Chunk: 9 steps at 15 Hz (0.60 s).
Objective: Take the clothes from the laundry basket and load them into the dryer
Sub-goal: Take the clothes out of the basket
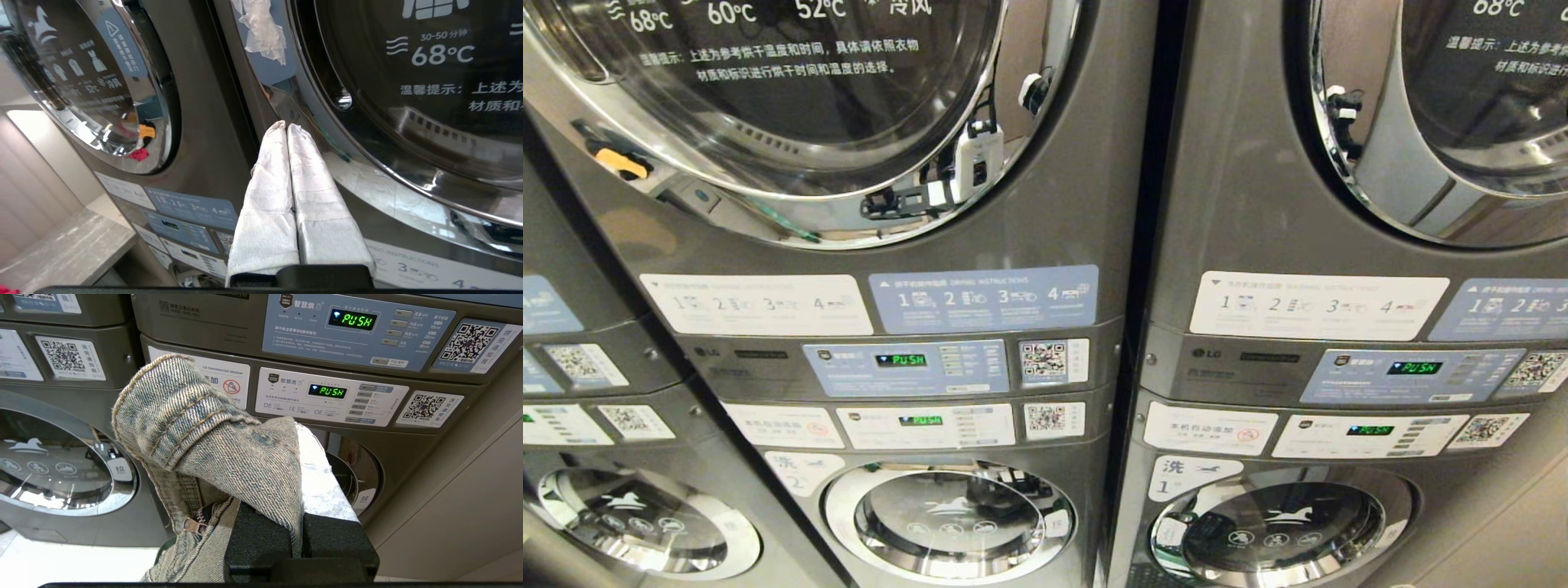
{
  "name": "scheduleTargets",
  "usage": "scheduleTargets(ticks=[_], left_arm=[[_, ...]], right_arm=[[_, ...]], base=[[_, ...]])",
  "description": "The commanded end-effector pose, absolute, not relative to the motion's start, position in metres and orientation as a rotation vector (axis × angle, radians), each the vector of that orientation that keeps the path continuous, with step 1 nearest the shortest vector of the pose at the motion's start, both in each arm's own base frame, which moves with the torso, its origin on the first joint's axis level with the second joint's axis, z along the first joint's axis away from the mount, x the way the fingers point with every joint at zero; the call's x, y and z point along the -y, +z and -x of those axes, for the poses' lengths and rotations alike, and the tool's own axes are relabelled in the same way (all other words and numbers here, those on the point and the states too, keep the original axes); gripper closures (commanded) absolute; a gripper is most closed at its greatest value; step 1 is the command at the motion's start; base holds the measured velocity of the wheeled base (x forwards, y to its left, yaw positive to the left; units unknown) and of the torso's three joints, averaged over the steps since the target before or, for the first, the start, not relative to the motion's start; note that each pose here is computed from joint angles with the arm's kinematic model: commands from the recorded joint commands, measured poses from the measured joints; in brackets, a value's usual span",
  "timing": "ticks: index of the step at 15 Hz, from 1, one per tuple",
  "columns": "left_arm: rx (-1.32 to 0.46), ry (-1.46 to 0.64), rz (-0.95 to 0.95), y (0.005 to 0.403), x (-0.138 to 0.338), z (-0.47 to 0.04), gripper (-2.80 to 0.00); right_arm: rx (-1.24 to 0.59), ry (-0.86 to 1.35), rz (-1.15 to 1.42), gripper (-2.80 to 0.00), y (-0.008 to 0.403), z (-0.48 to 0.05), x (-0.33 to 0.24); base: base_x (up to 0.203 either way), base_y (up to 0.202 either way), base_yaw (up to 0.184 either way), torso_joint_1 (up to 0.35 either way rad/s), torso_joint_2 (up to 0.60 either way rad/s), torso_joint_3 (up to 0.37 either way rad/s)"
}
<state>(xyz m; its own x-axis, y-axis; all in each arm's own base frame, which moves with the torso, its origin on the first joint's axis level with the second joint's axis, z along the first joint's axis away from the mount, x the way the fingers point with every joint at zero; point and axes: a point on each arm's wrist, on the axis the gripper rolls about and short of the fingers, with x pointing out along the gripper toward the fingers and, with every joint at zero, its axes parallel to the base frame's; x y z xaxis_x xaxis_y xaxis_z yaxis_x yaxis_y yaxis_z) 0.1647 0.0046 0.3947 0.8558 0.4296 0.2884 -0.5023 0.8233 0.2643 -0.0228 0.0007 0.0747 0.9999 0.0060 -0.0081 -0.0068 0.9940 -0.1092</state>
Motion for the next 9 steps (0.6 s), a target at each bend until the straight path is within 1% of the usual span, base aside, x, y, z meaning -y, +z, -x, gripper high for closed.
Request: scheduleTargets(ticks=[1,5,9], left_arm=[[0.221,0.509,-0.352,0.395,-0.005,-0.164,0.00],[0.221,0.581,-0.315,0.401,-0.008,-0.170,0.00],[0.193,0.634,-0.281,0.395,-0.012,-0.177,0.00]], right_arm=[[-0.009,0.007,0.110,0.00,0.075,0.023,-0.001],[-0.009,0.007,0.110,0.00,0.075,0.023,-0.001],[-0.009,0.007,0.110,0.00,0.075,0.023,-0.001]], base=[[0.000,0.000,0.000,0.000,0.00,0.000],[0.000,0.000,0.000,0.000,0.00,0.000],[0.000,0.000,0.000,0.000,0.00,0.000]])
